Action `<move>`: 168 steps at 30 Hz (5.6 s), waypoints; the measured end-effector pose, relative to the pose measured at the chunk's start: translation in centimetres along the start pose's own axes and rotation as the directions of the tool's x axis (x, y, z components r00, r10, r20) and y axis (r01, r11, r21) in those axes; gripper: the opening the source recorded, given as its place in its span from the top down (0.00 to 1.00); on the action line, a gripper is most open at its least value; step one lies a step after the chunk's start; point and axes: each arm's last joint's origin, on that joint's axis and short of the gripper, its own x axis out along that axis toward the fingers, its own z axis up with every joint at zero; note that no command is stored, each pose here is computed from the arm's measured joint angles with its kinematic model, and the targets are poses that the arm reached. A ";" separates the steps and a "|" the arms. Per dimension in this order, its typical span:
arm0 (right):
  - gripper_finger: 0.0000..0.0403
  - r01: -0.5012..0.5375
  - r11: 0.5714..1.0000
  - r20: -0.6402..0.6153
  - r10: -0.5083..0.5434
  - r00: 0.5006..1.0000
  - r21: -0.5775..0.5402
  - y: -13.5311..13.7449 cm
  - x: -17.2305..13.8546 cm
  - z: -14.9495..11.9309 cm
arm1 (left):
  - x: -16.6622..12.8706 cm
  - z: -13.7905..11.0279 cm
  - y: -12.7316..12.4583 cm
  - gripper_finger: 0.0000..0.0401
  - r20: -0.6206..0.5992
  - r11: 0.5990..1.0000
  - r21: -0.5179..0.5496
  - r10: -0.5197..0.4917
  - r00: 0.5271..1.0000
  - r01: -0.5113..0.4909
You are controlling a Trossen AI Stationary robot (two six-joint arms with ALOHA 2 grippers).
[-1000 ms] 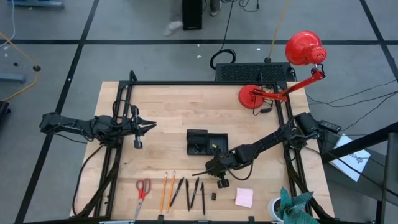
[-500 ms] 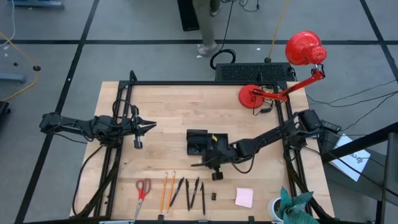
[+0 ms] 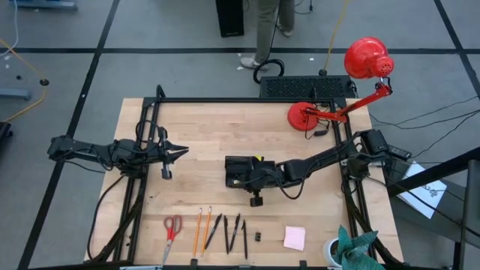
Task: Pick and place office supplies into organizer
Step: Put the green eraser into the desk organizer, then put the black binder clip into the desk organizer
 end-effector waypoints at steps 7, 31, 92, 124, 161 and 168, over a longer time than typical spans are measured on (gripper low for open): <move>0.87 0.021 1.000 -0.024 -0.021 0.999 0.016 -1.1 0.6 -0.4 | 0.0 0.0 0.0 0.90 0.000 1.000 0.001 0.000 1.000 0.000; 0.87 0.051 0.995 -0.126 -0.040 0.991 0.090 -2.1 1.5 -1.7 | 0.0 0.0 0.0 0.90 0.000 1.000 0.001 0.000 1.000 0.000; 0.66 -0.359 0.933 0.079 0.357 0.931 0.015 10.9 -7.1 1.4 | 0.0 0.1 0.0 0.90 0.006 1.000 -0.002 0.001 1.000 -0.001; 0.66 -0.646 0.763 -0.173 0.636 0.752 -0.002 10.8 1.6 -2.3 | 0.0 -0.2 0.0 0.90 -0.022 1.000 0.008 -0.005 1.000 0.005; 1.00 -0.450 0.880 0.068 0.464 0.883 -0.155 7.2 -5.4 3.1 | 0.0 -0.2 0.0 0.90 -0.019 1.000 0.007 -0.004 1.000 0.004; 1.00 -0.276 0.943 0.182 0.309 0.933 -0.186 4.5 -8.8 5.0 | 0.0 -0.2 0.0 0.90 -0.020 1.000 0.008 -0.004 1.000 0.004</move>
